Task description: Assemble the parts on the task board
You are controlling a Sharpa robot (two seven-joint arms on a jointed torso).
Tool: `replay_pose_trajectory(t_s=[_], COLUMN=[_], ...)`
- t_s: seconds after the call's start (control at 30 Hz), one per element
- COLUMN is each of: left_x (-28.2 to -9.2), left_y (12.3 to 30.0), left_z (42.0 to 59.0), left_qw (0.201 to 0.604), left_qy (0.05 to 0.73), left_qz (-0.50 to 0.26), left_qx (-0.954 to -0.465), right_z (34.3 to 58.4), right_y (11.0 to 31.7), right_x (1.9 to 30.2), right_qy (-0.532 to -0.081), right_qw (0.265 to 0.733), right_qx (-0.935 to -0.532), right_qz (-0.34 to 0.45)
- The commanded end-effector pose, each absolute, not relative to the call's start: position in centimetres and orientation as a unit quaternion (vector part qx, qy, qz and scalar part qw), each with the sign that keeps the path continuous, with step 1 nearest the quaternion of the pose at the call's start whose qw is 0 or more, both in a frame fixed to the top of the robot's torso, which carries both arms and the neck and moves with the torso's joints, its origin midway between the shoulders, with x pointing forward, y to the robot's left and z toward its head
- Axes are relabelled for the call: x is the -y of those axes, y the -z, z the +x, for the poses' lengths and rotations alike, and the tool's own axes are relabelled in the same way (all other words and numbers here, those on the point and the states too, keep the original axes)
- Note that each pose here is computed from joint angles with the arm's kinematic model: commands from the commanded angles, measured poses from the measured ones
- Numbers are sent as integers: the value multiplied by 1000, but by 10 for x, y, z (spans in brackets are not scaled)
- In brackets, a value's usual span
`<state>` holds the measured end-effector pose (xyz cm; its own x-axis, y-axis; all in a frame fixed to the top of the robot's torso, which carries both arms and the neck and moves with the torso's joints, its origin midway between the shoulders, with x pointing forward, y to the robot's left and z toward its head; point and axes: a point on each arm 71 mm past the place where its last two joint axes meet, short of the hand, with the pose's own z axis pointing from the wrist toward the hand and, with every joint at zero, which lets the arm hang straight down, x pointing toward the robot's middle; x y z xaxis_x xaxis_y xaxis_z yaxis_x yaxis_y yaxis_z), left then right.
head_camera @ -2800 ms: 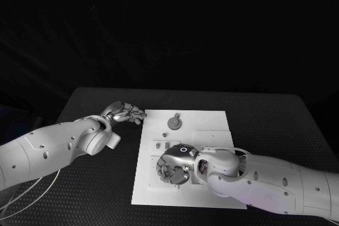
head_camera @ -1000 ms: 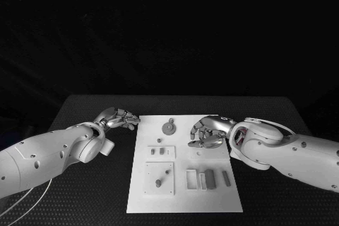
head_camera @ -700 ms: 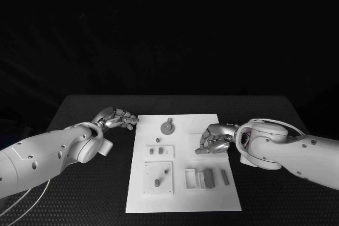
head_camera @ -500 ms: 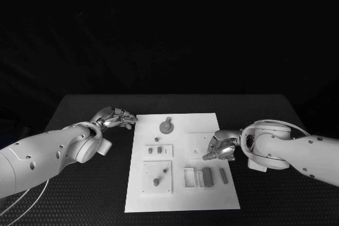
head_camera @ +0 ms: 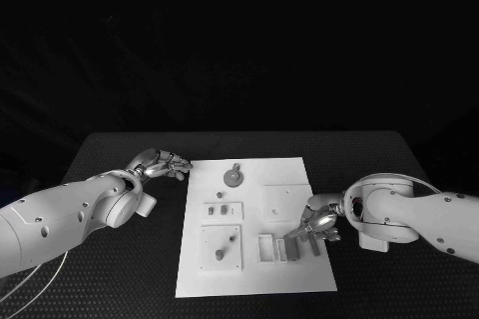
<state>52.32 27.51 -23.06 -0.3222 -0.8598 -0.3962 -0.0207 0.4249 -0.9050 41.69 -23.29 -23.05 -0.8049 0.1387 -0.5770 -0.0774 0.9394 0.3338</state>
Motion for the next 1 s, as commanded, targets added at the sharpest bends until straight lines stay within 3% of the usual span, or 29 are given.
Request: replay_pose_trajectory(t_s=[0.03,0.4,1.0], left_x=[-273,-273,-274], left_y=[230,231,231], left_z=[523,523,522], left_qw=[481,480,480], left_qy=[438,438,438], left_qz=[-318,-318,-319], left_qx=[-690,-690,-690], right_z=[414,412,415], right_y=[233,243,259], right_x=[234,229,210], right_qy=[-146,-121,-120], right_qw=[307,321,328], right_qx=[-940,-938,-935], right_qz=[-17,-55,-69])
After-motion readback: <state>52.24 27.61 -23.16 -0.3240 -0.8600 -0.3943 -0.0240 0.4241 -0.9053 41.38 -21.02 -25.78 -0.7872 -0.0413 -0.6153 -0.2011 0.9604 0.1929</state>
